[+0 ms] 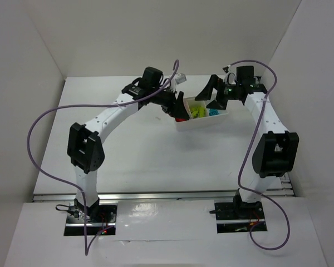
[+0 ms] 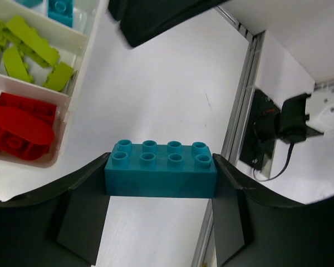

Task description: Sort the legos into containers by color

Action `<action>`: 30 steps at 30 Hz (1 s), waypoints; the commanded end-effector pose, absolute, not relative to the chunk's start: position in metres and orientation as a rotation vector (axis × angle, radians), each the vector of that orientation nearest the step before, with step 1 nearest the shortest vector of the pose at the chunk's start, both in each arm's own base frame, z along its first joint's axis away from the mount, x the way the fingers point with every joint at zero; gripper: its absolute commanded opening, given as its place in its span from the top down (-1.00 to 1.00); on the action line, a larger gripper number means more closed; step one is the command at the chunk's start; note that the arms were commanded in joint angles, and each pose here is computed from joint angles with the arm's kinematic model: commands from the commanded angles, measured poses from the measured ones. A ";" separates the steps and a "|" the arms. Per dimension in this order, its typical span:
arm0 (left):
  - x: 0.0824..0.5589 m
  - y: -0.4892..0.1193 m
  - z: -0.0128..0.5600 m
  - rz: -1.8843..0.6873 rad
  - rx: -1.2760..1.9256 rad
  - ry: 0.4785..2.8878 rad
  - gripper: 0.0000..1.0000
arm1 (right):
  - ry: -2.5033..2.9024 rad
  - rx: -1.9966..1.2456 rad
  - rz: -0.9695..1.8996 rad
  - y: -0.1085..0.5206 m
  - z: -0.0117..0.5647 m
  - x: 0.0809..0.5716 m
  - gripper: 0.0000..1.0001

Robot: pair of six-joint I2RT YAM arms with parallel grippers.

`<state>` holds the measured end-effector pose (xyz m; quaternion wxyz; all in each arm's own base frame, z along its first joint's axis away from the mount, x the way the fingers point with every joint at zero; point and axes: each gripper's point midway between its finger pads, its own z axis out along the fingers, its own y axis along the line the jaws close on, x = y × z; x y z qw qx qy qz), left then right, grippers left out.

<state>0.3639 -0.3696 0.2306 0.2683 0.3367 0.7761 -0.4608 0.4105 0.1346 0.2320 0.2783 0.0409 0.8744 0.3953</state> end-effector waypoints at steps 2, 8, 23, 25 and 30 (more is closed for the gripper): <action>0.335 -0.357 0.254 -1.197 1.140 1.947 1.00 | 2.360 0.069 1.421 0.161 0.252 0.387 -0.97; 0.342 -0.344 0.236 -1.053 1.162 1.992 1.00 | 2.285 0.051 1.658 0.174 0.264 0.368 -0.94; 0.353 -0.342 0.236 -0.993 1.152 2.003 1.00 | 2.335 -0.166 1.798 0.225 0.253 0.342 -0.84; 0.353 -0.342 0.236 -0.993 1.152 2.003 1.00 | 2.351 -0.168 1.808 0.230 0.247 0.343 -0.81; 0.351 -0.345 0.241 -1.018 1.161 1.984 1.00 | 2.391 -0.206 1.805 0.247 0.238 0.341 -0.76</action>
